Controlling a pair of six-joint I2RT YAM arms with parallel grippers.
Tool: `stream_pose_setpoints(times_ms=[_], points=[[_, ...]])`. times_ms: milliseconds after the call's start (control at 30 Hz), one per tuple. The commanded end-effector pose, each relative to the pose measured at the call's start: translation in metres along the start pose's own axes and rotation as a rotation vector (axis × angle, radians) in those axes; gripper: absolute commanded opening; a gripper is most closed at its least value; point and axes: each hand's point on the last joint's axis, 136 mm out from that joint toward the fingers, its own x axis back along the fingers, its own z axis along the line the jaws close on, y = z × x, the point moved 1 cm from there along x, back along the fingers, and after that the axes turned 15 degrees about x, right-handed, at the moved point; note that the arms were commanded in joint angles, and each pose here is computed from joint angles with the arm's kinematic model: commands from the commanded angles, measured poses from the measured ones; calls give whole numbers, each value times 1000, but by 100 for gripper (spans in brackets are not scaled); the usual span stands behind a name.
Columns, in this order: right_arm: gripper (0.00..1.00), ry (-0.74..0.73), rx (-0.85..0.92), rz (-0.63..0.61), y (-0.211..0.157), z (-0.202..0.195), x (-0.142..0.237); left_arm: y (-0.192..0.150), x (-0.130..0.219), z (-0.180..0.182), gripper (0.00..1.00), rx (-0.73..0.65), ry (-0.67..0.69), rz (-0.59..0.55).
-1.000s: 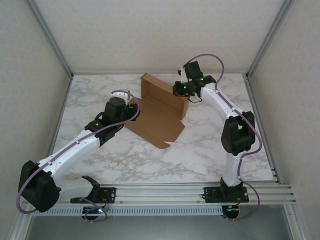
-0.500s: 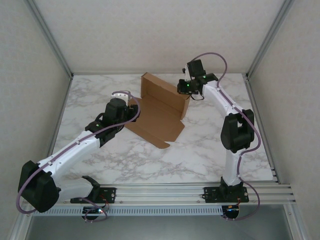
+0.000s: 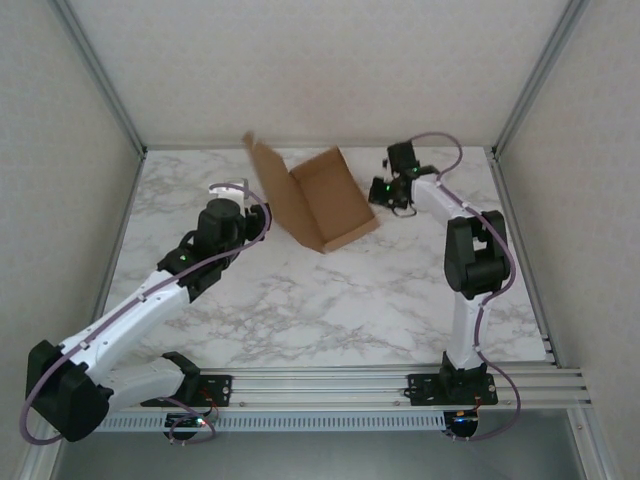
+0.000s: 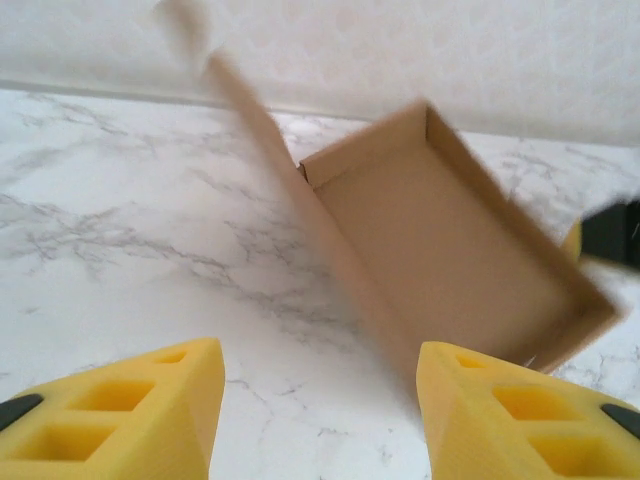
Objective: Fold the paper box
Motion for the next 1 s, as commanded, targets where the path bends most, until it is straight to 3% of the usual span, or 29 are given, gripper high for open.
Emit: stream_pose_setpoints(times_ms=[0,67,133,267,400,467,500,700,967], points=[[17,145,72,63,-53,78,0,41,31,-4,54,42,-16,-154],[19,217,114,80,-76,110,7,58,49,-3,54,64,-28,-226],[20,210,143,86,-86,116,16,71,64,-1,54,81,-40,-292],[29,67,196,-19,-55,96,36,73,71,6,55,94,-38,-334],[58,-94,274,-150,2,83,44,65,62,6,55,79,-27,-308],[76,-184,335,-171,30,75,37,63,59,6,55,72,-23,-297],[79,-211,360,-167,44,70,30,62,58,6,55,69,-22,-294],[88,-235,492,-138,94,59,-11,54,54,10,55,60,-14,-285],[82,-71,466,-46,93,45,-72,49,48,9,55,50,-21,-266]])
